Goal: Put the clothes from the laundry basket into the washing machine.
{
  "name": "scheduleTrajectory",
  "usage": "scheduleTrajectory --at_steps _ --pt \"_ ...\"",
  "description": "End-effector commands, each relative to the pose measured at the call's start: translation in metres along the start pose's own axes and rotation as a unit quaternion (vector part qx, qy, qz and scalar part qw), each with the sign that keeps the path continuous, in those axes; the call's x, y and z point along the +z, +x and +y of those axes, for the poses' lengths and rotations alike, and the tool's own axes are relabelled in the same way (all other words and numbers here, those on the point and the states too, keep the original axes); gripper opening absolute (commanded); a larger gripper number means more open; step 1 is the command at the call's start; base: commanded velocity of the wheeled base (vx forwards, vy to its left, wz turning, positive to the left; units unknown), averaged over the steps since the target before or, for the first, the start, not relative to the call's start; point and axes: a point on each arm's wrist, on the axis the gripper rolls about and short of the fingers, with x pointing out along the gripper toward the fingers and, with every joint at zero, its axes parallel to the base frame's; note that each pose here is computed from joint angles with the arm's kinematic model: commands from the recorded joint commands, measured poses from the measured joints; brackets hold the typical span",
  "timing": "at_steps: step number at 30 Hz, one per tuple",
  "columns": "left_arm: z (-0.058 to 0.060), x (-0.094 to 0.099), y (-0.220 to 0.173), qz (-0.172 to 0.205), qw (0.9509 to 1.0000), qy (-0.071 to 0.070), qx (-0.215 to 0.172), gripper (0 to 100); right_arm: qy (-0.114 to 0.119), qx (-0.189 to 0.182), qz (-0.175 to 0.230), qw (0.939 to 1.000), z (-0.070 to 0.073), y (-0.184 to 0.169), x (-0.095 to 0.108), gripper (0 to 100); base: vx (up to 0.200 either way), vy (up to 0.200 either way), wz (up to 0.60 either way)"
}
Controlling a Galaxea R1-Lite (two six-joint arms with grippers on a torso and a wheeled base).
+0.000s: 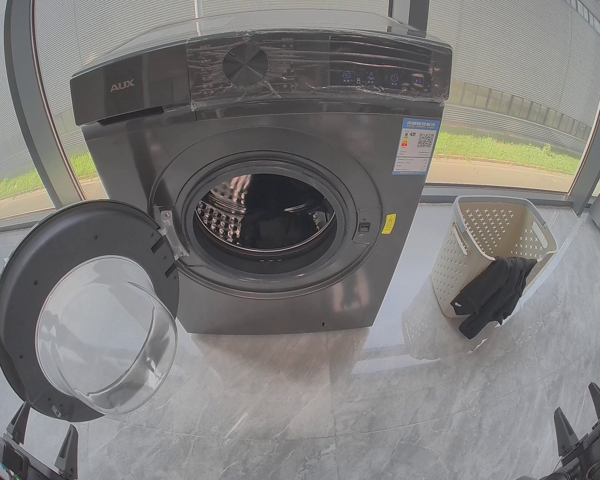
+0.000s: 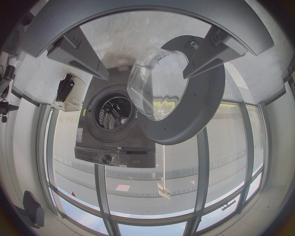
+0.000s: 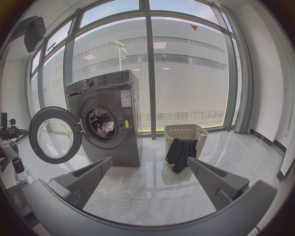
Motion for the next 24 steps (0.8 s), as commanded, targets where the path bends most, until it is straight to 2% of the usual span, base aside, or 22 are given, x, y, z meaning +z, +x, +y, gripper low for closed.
scheduleTrajectory --at_steps 1,3,4,6,7,8,11,12,13,15,16,24 --pt "0.0 -0.005 0.0002 0.003 1.0 -0.002 -0.001 100 0.001 -0.001 -0.006 1.0 0.0 -0.0007 -0.001 100 0.0 0.0 0.0" --pt "-0.0001 -0.005 0.0002 0.003 1.0 0.001 -0.002 100 0.013 -0.019 -0.007 0.9997 -0.0008 -0.0007 -0.001 100 0.0 0.0 0.0" --pt "-0.0001 -0.005 0.0002 0.003 1.0 0.002 -0.004 100 0.012 -0.059 -0.007 0.9982 -0.0025 -0.0008 -0.0011 100 0.0 0.0 0.0" --pt "-0.0002 -0.005 0.0002 0.003 1.0 0.004 -0.004 100 -0.009 -0.147 -0.006 0.989 -0.0064 -0.0015 -0.0013 100 0.0 0.0 0.0" --pt "-0.0002 -0.005 0.0002 0.003 1.0 0.004 -0.004 100 -0.023 -0.159 -0.006 0.987 -0.0069 -0.0014 -0.0014 100 0.0 0.0 0.0" --pt "-0.0002 -0.005 0.0002 0.003 1.0 0.004 -0.004 100 -0.027 -0.156 -0.007 0.9874 -0.0068 -0.0011 -0.0016 100 0.0 0.0 0.0" --pt "-0.0002 -0.005 0.0002 0.003 1.0 0.005 -0.004 100 -0.026 -0.104 -0.025 0.9939 -0.0047 0.0008 -0.0012 100 0.0 0.0 0.0" --pt "-0.0002 -0.005 0.0002 0.003 1.0 0.005 -0.004 100 -0.015 -0.08 -0.025 0.9964 -0.0037 0.0009 -0.0013 100 0.0 0.0 0.0" --pt "-0.0002 -0.005 0.0002 0.003 1.0 0.005 -0.004 100 0.004 -0.073 -0.021 0.9971 -0.0034 0.0006 -0.0016 100 0.0 0.0 0.0" --pt "-0.0002 -0.005 0.0002 0.003 1.0 0.005 -0.004 100 0.009 -0.069 -0.017 0.9975 -0.0033 0.0003 -0.0016 100 0.0 0.0 0.0" --pt "-0.0002 -0.005 0.0002 0.003 1.0 0.004 -0.004 100 0.002 -0.027 0.012 0.9996 -0.0012 0.0005 -0.0074 100 0.0 0.0 0.0" --pt "-0.0002 -0.005 0.0002 0.003 1.0 0.003 -0.004 100 0.001 -0.029 0.011 0.9995 -0.0016 0.001 -0.0083 100 0.0 0.0 0.0"
